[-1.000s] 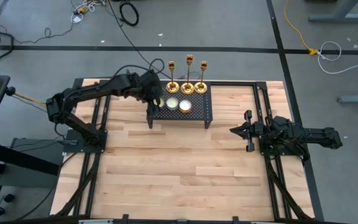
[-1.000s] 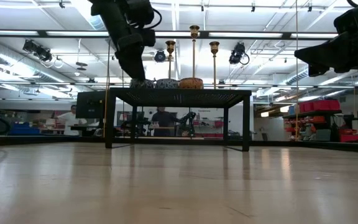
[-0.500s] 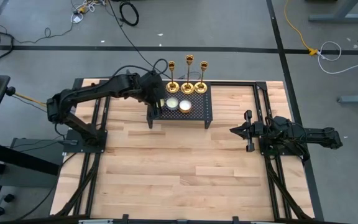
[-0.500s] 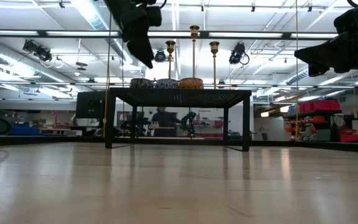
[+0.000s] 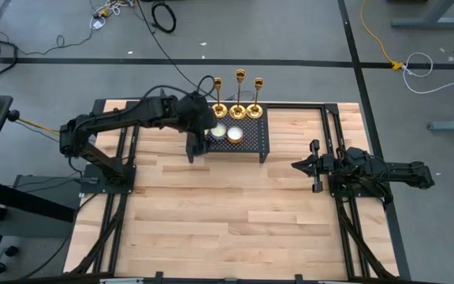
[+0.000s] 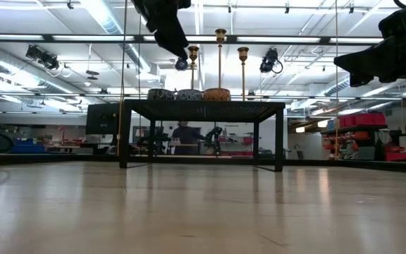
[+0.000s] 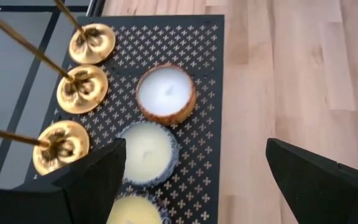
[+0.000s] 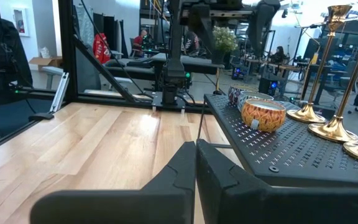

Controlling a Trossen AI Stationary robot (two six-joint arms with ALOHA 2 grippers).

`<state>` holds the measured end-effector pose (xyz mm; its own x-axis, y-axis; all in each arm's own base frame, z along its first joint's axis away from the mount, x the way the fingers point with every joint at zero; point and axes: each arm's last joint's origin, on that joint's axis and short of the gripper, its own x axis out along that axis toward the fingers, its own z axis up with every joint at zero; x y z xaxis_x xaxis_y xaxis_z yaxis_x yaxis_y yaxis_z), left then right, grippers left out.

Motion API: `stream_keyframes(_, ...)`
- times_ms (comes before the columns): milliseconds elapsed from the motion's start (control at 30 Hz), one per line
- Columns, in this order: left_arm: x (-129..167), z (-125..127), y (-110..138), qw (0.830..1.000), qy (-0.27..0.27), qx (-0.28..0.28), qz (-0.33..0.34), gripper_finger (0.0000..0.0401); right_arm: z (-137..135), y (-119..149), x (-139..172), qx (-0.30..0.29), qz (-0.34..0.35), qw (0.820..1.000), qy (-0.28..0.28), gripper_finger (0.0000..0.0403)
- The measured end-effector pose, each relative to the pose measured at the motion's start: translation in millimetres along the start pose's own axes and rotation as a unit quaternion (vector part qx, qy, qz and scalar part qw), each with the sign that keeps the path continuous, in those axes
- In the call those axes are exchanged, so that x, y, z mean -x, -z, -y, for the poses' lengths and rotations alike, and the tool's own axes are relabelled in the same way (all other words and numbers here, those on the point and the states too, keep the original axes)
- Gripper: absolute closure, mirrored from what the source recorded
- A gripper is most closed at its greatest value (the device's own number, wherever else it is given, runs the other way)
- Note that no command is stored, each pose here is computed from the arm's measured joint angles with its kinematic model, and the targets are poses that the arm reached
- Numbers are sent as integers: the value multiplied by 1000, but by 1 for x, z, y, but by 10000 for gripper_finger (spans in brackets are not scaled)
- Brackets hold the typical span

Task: Pick & Place candle stick holders
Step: Adjust the scented candles on the shelf

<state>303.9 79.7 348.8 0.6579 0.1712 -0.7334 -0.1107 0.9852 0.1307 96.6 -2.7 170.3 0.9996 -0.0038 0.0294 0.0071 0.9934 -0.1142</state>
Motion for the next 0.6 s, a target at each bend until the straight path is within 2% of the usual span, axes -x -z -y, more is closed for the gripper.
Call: stream_keyframes(600,-2,2,-5,1000,3,-3,23,11,0,0,0,0,0,1000,0,389)
